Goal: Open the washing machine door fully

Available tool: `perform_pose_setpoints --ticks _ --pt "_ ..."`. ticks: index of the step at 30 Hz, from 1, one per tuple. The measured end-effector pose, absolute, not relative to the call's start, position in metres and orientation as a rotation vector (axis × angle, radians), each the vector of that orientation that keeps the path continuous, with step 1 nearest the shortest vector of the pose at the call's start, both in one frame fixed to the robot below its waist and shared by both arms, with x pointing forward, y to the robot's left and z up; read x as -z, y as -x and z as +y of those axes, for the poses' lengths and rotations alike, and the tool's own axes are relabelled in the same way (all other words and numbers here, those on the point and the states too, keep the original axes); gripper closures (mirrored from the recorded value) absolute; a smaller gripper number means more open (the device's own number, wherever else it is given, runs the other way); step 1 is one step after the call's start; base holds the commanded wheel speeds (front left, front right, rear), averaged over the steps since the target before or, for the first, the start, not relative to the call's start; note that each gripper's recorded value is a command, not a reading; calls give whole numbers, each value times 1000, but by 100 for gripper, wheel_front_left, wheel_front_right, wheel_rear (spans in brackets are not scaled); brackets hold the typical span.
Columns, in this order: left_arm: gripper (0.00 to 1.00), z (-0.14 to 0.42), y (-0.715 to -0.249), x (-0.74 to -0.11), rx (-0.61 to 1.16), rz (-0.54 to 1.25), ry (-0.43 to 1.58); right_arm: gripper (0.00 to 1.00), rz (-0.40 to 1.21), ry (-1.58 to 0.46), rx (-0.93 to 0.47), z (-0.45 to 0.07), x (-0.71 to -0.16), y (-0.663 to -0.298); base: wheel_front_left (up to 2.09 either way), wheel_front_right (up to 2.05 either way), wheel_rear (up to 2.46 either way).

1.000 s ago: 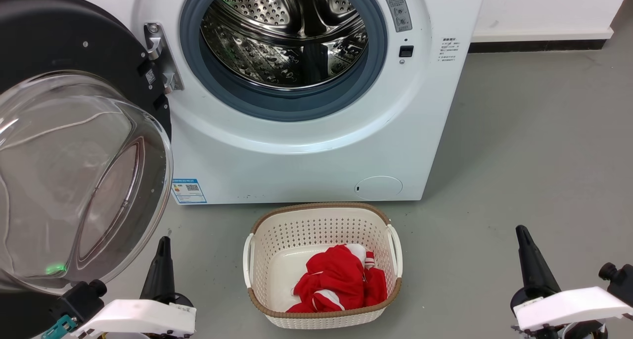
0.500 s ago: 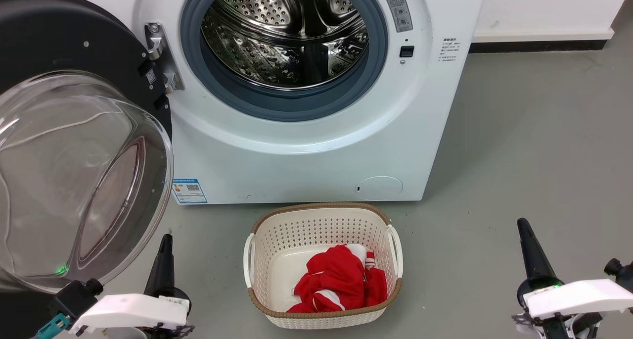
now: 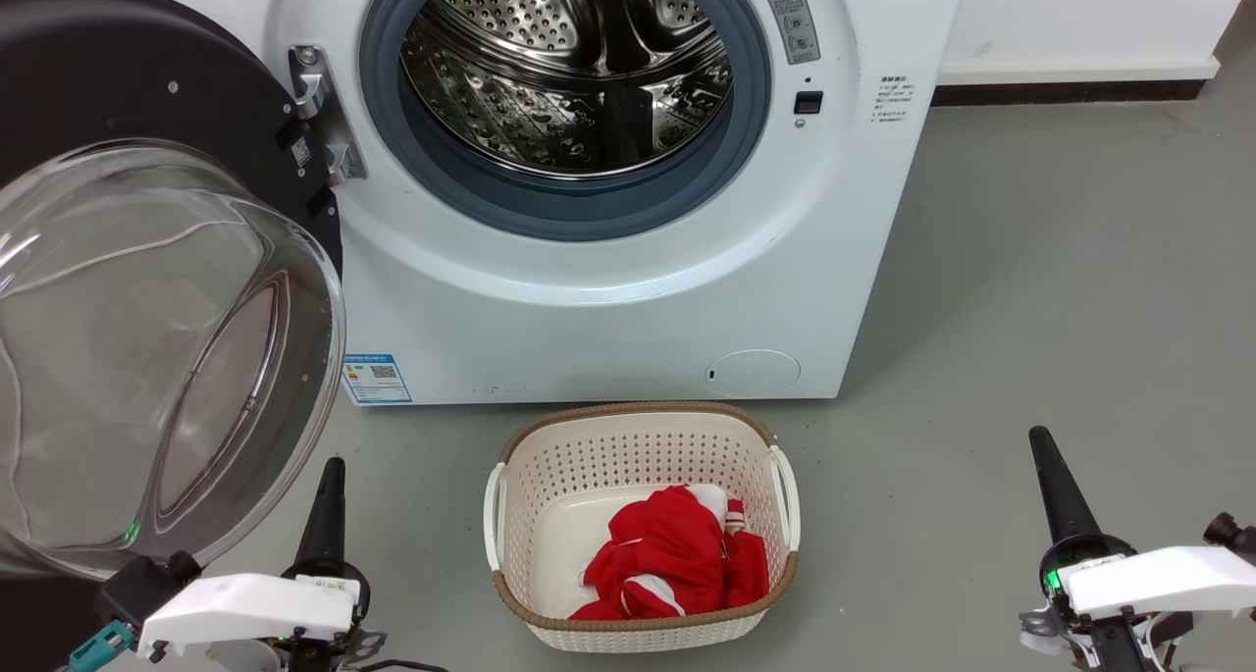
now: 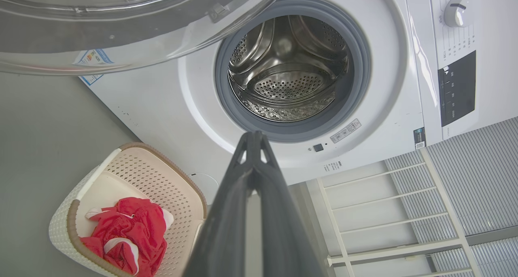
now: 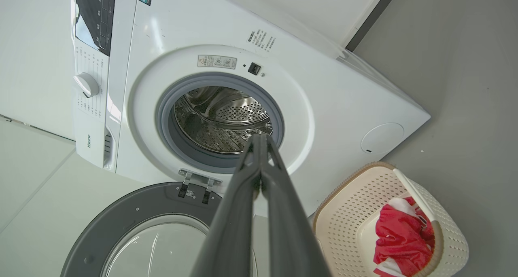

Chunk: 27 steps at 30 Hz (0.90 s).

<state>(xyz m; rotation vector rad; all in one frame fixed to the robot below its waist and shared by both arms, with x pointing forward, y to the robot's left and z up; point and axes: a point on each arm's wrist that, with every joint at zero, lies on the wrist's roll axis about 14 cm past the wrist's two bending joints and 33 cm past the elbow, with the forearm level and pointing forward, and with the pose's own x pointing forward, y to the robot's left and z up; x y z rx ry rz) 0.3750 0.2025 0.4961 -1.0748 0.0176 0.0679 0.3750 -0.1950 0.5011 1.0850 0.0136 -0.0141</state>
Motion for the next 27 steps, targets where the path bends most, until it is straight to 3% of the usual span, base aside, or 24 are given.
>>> perform_pose_setpoints --ticks 27 --pt "100 200 -381 -497 -46 25 1337 100 22 -1340 21 -198 -499 -380 0 0 0"
